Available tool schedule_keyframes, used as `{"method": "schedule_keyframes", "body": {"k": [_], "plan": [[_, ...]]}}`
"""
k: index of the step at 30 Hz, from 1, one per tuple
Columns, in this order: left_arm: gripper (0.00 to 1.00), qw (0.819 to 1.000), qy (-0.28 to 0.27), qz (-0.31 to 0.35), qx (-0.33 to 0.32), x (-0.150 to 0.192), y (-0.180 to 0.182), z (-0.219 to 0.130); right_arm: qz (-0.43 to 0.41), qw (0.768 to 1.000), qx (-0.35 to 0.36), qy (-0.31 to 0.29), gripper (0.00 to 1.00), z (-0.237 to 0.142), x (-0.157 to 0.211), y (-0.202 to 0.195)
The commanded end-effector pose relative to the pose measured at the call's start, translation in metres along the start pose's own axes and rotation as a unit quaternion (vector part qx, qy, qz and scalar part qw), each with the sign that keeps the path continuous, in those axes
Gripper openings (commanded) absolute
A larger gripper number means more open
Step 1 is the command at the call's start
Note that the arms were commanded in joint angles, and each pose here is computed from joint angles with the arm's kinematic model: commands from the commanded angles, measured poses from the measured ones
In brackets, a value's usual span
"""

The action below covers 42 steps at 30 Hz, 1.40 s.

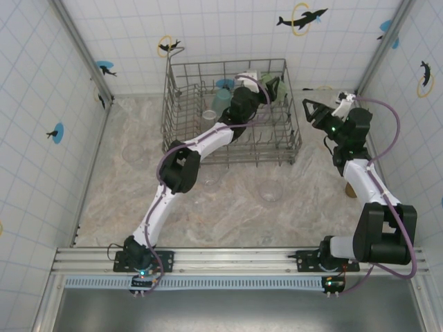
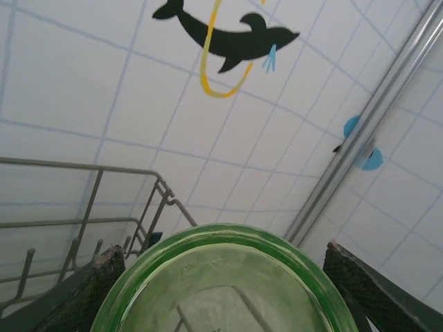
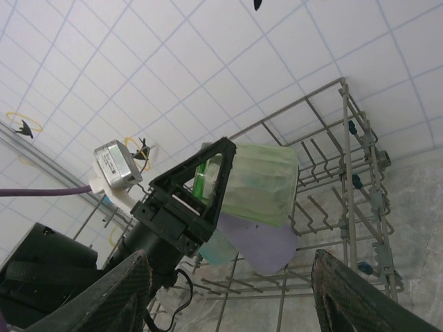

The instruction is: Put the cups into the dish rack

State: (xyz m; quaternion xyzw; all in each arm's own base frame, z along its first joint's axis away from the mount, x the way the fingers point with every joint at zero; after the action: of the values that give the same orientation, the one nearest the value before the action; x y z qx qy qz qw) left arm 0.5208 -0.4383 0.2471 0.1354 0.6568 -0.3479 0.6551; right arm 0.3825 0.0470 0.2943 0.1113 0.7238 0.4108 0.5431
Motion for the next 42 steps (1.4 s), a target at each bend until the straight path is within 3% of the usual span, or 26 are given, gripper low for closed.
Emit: {"method": "schedule_keyframes", "body": {"k": [1, 3, 14, 23, 36, 42], "plan": [[0.00, 0.997, -0.039, 0.048, 0.046, -0.058, -0.062, -0.023, -0.007, 1.000, 0.007, 0.003, 0.64, -0.004, 0.003, 0.003], [0.00, 0.997, -0.040, 0.049, 0.035, -0.080, -0.064, -0.039, -0.008, 1.000, 0.013, 0.009, 0.64, -0.005, 0.007, 0.003], [0.00, 0.996, -0.029, 0.076, 0.026, -0.119, -0.071, -0.084, -0.020, 0.999, 0.030, 0.018, 0.64, -0.016, 0.013, 0.014], [0.00, 0.988, 0.026, 0.126, -0.084, -0.098, -0.026, -0.128, -0.018, 0.998, 0.043, 0.035, 0.64, -0.017, 0.023, 0.016], [0.00, 0.982, 0.081, 0.108, -0.136, -0.070, 0.041, -0.138, -0.020, 0.997, 0.063, 0.040, 0.65, -0.014, 0.030, 0.014], [0.00, 0.981, 0.084, 0.108, -0.138, -0.068, 0.053, -0.135, -0.023, 0.997, 0.066, 0.043, 0.65, -0.010, 0.031, 0.013]]}}
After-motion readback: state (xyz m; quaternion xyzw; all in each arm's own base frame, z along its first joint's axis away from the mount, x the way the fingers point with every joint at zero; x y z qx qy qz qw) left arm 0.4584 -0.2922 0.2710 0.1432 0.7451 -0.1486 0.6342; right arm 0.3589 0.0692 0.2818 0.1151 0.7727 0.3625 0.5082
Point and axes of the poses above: each hand's point on the last joint's axis, 136 mm out from that joint toward the fingers, its own z axis out along the fingers, its own y axis along the line the jaws close on, x = y × z, the point moved 5 cm from there along -z, back along the fingers, and after that the axes turned 7 degrees about z, right-handed, at the moved point
